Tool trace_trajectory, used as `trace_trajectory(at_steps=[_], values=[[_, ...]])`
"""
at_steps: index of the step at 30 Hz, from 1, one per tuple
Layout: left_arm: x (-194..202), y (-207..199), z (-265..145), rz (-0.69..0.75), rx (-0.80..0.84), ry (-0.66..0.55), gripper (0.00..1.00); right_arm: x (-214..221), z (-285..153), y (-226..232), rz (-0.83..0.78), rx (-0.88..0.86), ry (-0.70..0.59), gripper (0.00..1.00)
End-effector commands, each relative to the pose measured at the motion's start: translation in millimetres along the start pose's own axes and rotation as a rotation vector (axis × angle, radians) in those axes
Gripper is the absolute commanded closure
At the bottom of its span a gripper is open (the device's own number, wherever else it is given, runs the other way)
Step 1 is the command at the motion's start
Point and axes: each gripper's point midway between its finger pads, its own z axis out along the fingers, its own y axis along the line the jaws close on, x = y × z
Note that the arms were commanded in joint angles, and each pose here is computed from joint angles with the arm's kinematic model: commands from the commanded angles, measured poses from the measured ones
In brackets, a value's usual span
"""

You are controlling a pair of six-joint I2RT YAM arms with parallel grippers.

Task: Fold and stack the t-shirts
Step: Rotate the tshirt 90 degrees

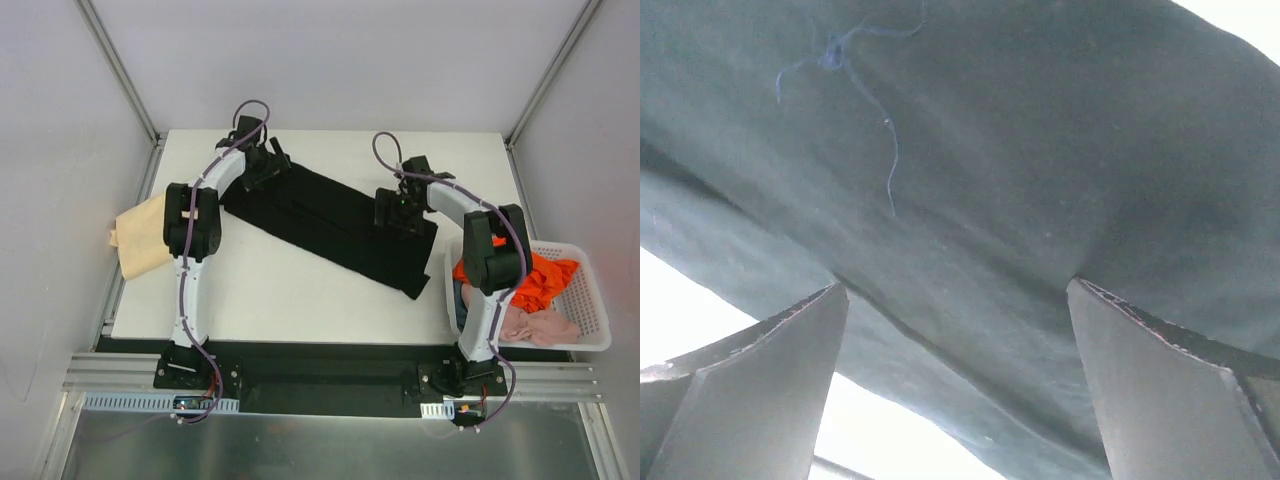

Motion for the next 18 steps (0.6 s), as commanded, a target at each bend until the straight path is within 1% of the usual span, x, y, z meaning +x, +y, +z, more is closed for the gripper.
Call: trace_trajectory(at_steps=[1, 2, 3, 4, 5, 6, 7, 8, 9, 10, 11, 12, 13, 16, 17, 18], values=[[-21, -32, 16, -0.063, 0.128, 0.009, 0.01, 78, -10, 16, 0.038, -0.096, 0.107, 0.03], [-13, -38, 28, -0.090, 0.165, 0.059, 0.01, 92, -13, 17, 0.044, -0.090, 0.117, 0.03], [-28, -56, 24, -0.091, 0.217, 0.031, 0.01, 104, -15, 18, 0.039, -0.078, 0.123, 0.03], [-31, -64, 26, -0.100, 0.244, 0.033, 0.01, 132, -19, 20, 0.001, -0.047, 0.135, 0.03], [-24, -64, 46, -0.134, 0.250, 0.065, 0.01, 145, -22, 25, -0.014, -0.049, 0.144, 0.03], [-37, -90, 38, -0.130, 0.335, 0.045, 0.01, 166, -24, 37, -0.058, -0.062, 0.174, 0.03], [-29, -91, 56, -0.155, 0.356, 0.072, 0.00, 184, -29, 44, -0.072, -0.103, 0.183, 0.03], [-33, -105, 58, -0.204, 0.407, 0.069, 0.01, 197, -31, 52, -0.067, -0.135, 0.201, 0.03], [-35, -129, 59, -0.196, 0.501, 0.050, 0.01, 214, -38, 77, -0.126, -0.225, 0.225, 0.03], [-30, -133, 72, -0.217, 0.529, 0.052, 0.01, 225, -41, 85, -0.150, -0.256, 0.250, 0.03], [-30, -145, 74, -0.252, 0.565, 0.048, 0.01, 233, -43, 94, -0.178, -0.278, 0.265, 0.03], [-31, -163, 76, -0.238, 0.616, 0.009, 0.01, 245, -48, 106, -0.236, -0.309, 0.286, 0.03], [-23, -167, 87, -0.246, 0.621, 0.011, 0.01, 249, -51, 112, -0.267, -0.324, 0.288, 0.03], [-16, -205, 87, -0.226, 0.744, -0.053, 0.01, 243, -63, 129, -0.330, -0.373, 0.245, 0.03], [-20, -218, 80, -0.213, 0.784, -0.082, 0.01, 239, -65, 130, -0.339, -0.372, 0.221, 0.03], [-18, -226, 77, -0.202, 0.801, -0.096, 0.01, 227, -71, 131, -0.359, -0.359, 0.154, 0.03]])
